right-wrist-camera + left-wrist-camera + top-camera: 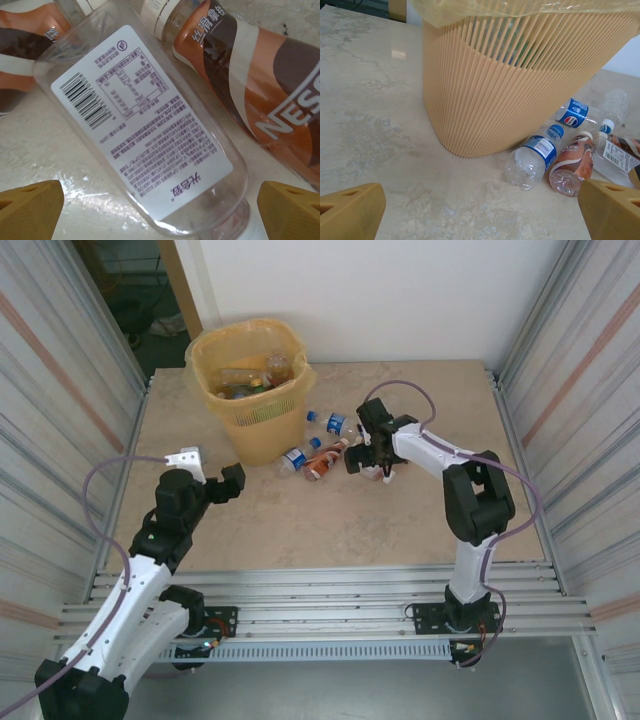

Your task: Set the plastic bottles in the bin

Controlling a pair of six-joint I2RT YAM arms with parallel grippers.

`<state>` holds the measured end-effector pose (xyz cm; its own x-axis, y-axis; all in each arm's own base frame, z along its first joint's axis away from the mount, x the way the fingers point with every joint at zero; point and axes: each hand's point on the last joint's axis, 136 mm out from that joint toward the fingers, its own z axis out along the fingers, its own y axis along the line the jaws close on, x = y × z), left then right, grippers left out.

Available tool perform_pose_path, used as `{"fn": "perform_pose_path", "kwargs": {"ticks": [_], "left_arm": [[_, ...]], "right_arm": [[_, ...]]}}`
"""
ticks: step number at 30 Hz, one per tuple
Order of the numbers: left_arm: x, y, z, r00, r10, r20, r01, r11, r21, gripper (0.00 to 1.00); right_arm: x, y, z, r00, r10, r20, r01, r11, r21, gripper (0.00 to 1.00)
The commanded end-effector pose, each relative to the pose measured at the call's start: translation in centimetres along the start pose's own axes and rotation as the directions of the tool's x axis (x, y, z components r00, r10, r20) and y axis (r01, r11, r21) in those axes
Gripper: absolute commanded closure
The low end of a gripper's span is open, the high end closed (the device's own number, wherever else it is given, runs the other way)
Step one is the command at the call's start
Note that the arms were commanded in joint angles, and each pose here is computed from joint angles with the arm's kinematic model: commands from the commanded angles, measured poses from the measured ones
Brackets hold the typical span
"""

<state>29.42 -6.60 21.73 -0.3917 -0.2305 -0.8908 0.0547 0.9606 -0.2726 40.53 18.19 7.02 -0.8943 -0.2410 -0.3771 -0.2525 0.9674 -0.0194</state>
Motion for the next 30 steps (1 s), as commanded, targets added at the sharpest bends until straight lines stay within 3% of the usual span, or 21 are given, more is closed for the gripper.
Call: {"fn": "perform_pose_path", "kwargs": {"ticks": [1,20,30], "left_arm": [[0.0,0.5,0.2,1.000,-0.014,0.016,0.014,1.000,-0.019,0.01],[0.3,0.4,0.3,0.999,-0.032,0.012,0.032,0.999,-0.002,0.01],[0.5,0.4,0.5,0.999,-0.038,0.004,0.038,0.999,0.000,0.01]], "right_arm": [[-0.1,-0.5,0.5,0.999,-0.046,-0.025,0.047,0.998,0.040,0.02],[3.6,1.9,1.4,0.993,-0.049,-0.109,0.046,0.998,-0.036,0.02],[2.7,0.6,3.0,0.995,-0.020,-0.095,0.020,1.000,-0.007,0.00]]}}
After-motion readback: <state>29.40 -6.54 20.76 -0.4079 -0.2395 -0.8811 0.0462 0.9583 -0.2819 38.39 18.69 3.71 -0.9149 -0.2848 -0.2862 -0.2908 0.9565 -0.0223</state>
